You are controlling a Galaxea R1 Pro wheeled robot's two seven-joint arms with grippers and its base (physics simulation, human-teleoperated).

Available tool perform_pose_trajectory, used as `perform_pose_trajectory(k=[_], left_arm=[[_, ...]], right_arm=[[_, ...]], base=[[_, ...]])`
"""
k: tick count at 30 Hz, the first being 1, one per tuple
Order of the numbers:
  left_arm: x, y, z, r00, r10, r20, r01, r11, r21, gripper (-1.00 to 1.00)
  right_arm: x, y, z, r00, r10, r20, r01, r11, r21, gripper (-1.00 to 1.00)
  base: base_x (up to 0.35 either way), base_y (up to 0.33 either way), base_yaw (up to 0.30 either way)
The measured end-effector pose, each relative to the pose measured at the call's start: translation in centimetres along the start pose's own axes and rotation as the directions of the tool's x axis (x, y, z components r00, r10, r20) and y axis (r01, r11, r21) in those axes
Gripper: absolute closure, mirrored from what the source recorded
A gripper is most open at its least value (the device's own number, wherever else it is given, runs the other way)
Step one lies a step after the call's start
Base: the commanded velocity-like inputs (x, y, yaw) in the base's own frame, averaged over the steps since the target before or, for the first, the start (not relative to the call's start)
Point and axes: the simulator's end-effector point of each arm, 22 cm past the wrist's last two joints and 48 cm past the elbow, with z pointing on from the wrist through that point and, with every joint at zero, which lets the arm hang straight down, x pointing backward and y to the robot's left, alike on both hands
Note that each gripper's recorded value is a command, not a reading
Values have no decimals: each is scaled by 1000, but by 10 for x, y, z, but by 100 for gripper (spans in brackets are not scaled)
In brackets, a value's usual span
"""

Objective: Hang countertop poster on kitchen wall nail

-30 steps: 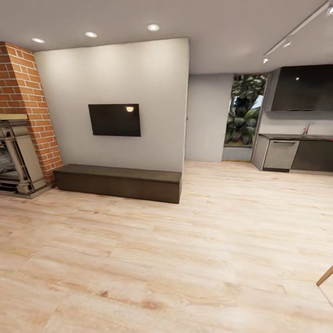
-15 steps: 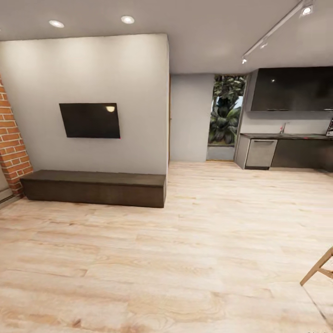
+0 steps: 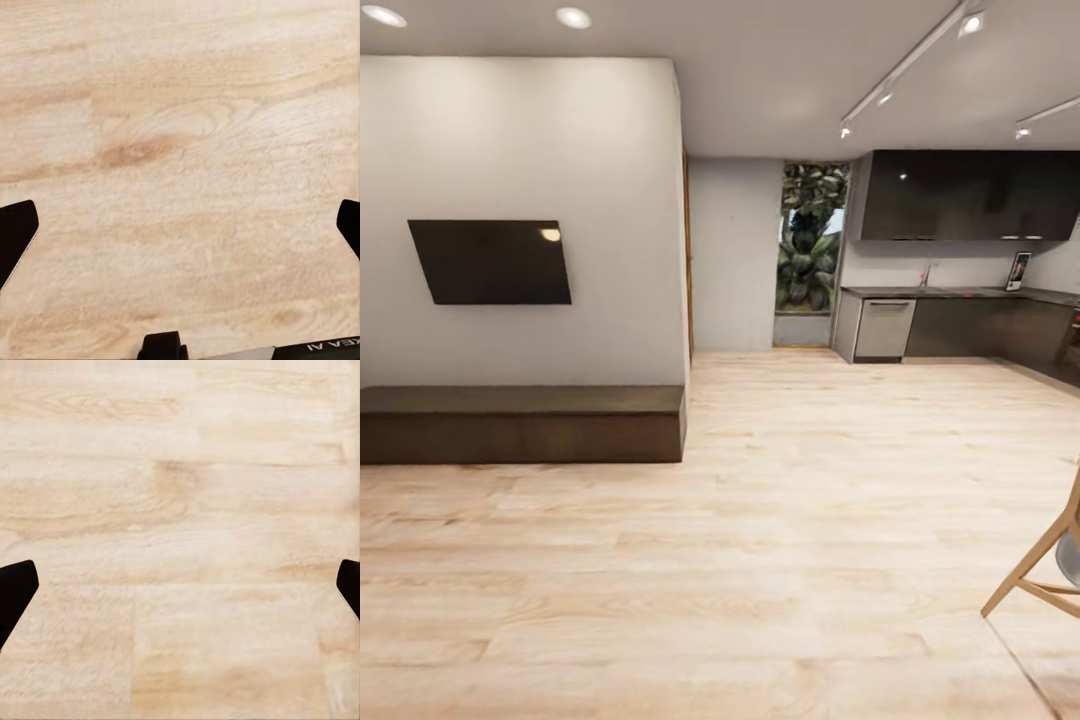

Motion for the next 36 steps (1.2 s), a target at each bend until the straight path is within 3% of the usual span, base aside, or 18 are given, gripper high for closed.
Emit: perform_pose_trajectory(k=[20, 27, 36], left_arm=[[0, 0, 0, 1000, 0, 0, 0, 1000, 0, -100], [-12, 0, 0, 999, 0, 54, -1, 1000, 1, -100], [-14, 0, 0, 998, 0, 64, 0, 1000, 1, -100]], right_arm=[[-1, 2, 0, 1000, -5, 4, 5, 1000, -4, -100], [-1, 2, 0, 1000, -4, 4, 4, 1000, -4, -100], [0, 1, 0, 1000, -2, 3, 2, 1000, -2, -100]], base=[[333, -6, -3], [333, -105, 0], [333, -123, -173]])
